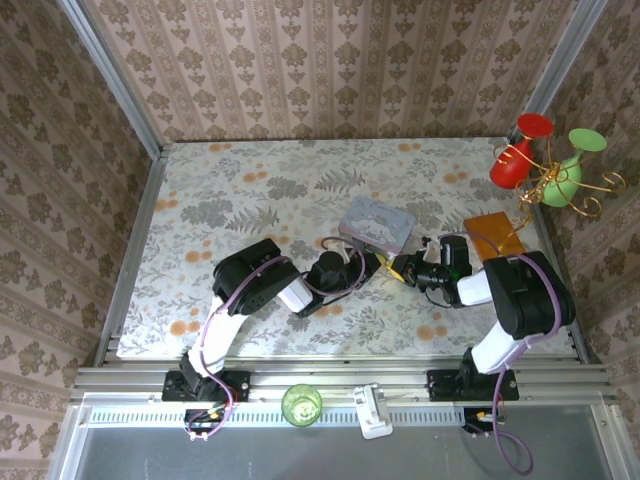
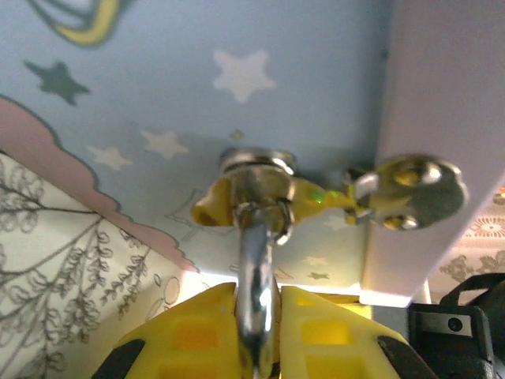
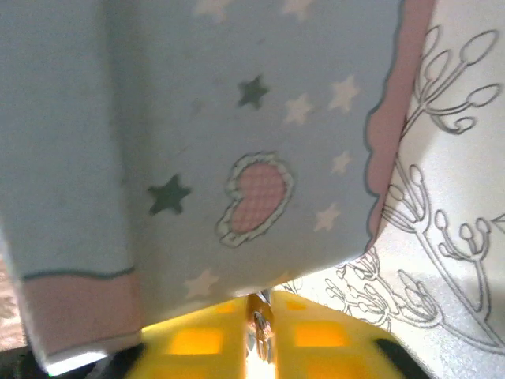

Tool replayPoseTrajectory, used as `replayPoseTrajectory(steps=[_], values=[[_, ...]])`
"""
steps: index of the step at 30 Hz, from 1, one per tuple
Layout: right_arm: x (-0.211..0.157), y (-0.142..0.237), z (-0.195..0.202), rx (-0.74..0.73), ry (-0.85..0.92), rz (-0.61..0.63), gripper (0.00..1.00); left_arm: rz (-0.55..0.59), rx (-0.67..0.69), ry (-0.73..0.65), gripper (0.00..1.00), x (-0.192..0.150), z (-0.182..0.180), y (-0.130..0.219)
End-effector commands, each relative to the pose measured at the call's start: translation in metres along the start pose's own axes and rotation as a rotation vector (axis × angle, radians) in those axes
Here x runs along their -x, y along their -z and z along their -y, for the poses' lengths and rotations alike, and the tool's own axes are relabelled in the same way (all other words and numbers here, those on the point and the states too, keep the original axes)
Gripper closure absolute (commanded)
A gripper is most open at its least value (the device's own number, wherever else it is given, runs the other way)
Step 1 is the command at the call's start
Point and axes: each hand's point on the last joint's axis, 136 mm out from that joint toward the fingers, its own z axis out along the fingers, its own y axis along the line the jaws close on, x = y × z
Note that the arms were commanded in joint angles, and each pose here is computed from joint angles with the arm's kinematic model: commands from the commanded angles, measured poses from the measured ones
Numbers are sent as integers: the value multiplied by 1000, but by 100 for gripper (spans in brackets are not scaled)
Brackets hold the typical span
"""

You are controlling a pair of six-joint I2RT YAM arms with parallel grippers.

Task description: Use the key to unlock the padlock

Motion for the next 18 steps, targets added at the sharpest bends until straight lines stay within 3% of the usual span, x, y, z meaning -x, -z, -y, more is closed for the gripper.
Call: replayPoseTrajectory(steps=[1, 2, 7, 14, 18], values=[[-9, 4, -11, -43, 174, -39, 74, -128, -95, -30, 100, -18, 30, 9], [-9, 7, -9, -66, 191, -34, 69, -112, -92, -35, 100, -11, 29, 12], [-9, 27, -10, -171, 300, 48, 68, -89, -80, -37, 100, 0, 25, 16], [-17, 43, -16, -399, 664, 261, 69, -139, 9, -14, 100, -6, -3, 26], [-16, 39, -6, -553, 699, 252, 72, -149, 52, 2, 100, -7, -18, 32]])
